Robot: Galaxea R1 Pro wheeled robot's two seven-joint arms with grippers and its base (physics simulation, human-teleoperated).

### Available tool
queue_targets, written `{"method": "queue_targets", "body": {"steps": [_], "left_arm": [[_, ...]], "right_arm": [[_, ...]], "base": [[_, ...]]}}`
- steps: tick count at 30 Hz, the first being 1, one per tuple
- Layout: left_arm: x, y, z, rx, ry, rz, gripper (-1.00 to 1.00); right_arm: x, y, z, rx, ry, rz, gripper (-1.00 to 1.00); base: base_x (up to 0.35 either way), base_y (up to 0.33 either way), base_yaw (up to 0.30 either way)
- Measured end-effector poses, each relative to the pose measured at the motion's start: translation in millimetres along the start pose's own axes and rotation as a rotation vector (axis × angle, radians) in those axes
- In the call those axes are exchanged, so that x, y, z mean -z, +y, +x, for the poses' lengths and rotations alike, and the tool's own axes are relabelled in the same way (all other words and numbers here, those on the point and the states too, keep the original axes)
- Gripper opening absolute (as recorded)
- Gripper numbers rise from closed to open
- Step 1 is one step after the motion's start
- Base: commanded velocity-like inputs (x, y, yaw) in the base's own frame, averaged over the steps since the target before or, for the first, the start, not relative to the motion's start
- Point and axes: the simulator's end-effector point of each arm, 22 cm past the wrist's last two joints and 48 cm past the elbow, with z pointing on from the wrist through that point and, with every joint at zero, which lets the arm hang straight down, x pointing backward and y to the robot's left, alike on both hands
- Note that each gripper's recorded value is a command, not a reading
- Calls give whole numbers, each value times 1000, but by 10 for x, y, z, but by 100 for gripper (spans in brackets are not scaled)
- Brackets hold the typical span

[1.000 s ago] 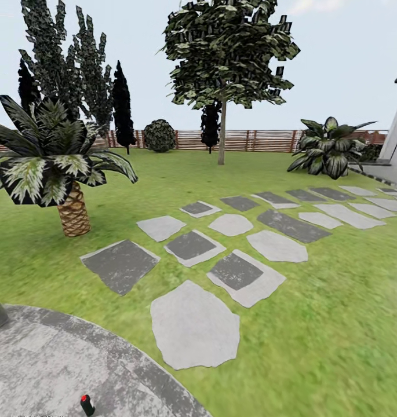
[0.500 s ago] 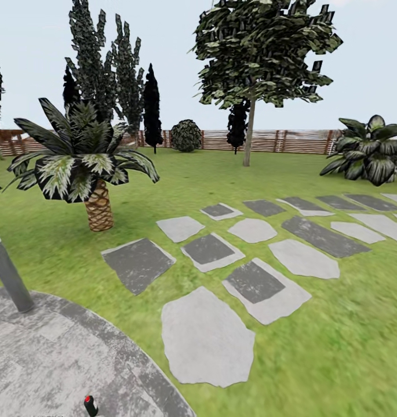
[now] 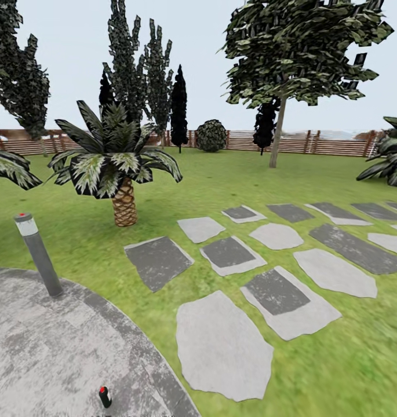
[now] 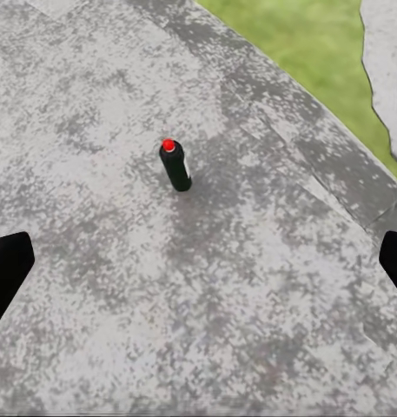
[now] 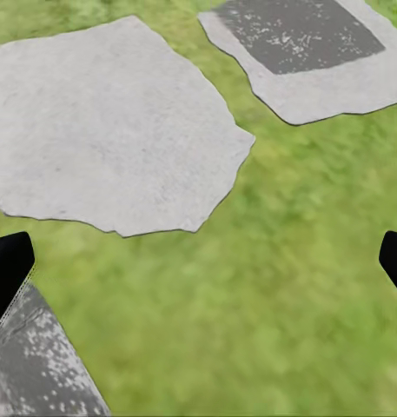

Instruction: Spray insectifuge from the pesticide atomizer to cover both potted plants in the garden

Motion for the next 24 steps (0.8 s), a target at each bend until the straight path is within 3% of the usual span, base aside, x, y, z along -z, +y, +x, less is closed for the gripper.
{"method": "queue_targets", "body": {"steps": [24], "left_arm": [[-3, 2, 41, -2, 9, -1, 100]], "right_arm": [[2, -6, 38, 1, 10, 3, 100]], "base": [[0, 0, 279]]}}
